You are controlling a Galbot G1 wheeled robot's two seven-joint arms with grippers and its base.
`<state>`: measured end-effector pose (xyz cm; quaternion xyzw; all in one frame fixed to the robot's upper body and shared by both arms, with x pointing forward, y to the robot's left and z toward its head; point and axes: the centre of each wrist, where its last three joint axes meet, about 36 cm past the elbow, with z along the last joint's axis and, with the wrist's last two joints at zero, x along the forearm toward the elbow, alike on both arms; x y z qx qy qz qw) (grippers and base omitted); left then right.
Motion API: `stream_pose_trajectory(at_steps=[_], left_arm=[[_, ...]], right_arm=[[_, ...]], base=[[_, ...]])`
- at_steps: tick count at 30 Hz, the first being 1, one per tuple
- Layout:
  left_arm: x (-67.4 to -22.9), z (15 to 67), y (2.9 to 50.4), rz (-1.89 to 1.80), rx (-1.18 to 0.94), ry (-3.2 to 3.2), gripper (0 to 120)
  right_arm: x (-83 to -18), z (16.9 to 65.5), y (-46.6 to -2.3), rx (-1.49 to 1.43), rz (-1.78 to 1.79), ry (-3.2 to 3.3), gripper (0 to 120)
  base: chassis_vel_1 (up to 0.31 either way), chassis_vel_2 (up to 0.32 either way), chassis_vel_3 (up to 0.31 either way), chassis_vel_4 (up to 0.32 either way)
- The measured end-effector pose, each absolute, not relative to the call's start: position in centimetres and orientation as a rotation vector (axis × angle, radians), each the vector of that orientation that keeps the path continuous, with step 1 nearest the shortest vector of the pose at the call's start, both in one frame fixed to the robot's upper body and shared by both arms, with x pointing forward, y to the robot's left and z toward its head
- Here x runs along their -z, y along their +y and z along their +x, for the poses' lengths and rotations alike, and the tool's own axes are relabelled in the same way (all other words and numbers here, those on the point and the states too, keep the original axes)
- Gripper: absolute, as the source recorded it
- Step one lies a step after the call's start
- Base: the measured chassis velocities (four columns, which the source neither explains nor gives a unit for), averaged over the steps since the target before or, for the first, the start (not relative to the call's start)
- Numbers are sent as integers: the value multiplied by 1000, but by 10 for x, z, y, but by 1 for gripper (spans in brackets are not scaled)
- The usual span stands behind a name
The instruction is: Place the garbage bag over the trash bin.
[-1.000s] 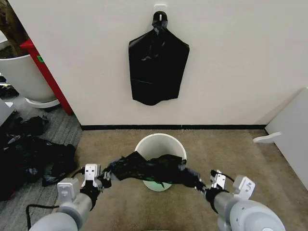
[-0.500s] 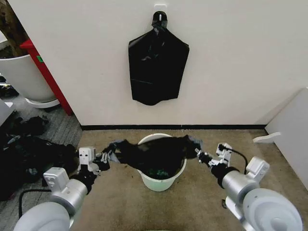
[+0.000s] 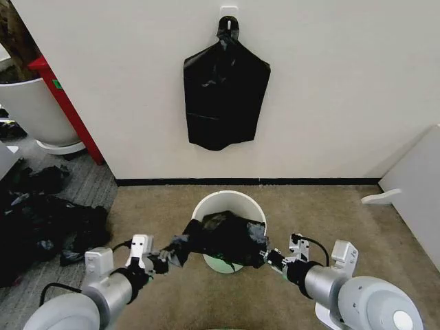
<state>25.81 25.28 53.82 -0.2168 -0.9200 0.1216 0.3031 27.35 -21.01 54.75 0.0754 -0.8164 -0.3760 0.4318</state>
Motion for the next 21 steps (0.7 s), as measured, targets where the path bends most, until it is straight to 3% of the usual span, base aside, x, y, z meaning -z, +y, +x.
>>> stream_pose_trajectory(at_steps=[21], left_arm=[[-477,279,279,-469,-137,-2405,0]], right_arm=[[-534,276,-204,850,27,-1986,0]], base=[[0,0,0,0]])
